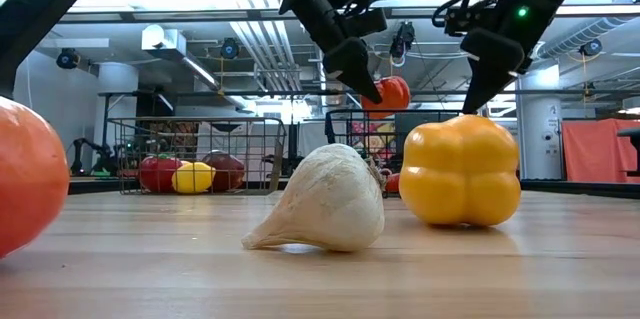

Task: Sort produce into baskets
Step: Put the pumpkin into the black wire basket

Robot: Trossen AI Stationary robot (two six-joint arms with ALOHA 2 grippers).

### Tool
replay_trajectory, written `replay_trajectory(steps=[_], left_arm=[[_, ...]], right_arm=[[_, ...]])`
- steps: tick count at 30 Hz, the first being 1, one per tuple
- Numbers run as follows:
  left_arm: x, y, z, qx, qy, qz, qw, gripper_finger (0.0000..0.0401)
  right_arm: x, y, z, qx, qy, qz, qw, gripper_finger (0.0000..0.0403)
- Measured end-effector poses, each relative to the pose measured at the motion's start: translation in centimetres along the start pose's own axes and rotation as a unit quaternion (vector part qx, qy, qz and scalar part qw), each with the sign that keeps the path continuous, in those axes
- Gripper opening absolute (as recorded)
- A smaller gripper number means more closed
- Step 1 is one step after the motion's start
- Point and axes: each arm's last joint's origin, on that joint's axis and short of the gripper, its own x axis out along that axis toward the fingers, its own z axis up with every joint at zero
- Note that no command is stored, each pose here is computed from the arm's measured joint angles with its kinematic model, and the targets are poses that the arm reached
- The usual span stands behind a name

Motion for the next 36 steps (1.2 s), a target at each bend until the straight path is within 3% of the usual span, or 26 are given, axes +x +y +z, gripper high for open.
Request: replay_trajectory(steps=[5, 9, 13, 27, 36], left_arm=[[0.0, 0.0, -0.1, -0.002, 0.008, 0.004, 1.0, 0.0349], [0.3, 0.2, -0.9, 0.005, 0.051, 0.024, 0.998, 0.0349], [0.6, 0.3, -1.7, 0.002, 0.072, 0.001, 0.997, 0.0349], [0.7, 0.2, -1.6, 0.005, 0.066, -0.004, 0.998, 0.0352], [2.5, -0.3, -2.3, 0.006, 0.085, -0.016, 0.996, 0.0361]], right_arm=[[-0.5, 0.1, -0.1, 0.011, 0.009, 0.043, 0.999, 0.0012], [-1.2, 0.5, -0.2, 0.016, -0.001, 0.061, 0.998, 0.0012], [-1.5, 0.9, -0.2, 0.012, -0.013, 0.073, 0.997, 0.0012], [-1.5, 0.9, -0.2, 0.01, -0.015, 0.069, 0.997, 0.0012], [-1.4, 0.9, -0.2, 0.007, -0.015, 0.069, 0.997, 0.0012]])
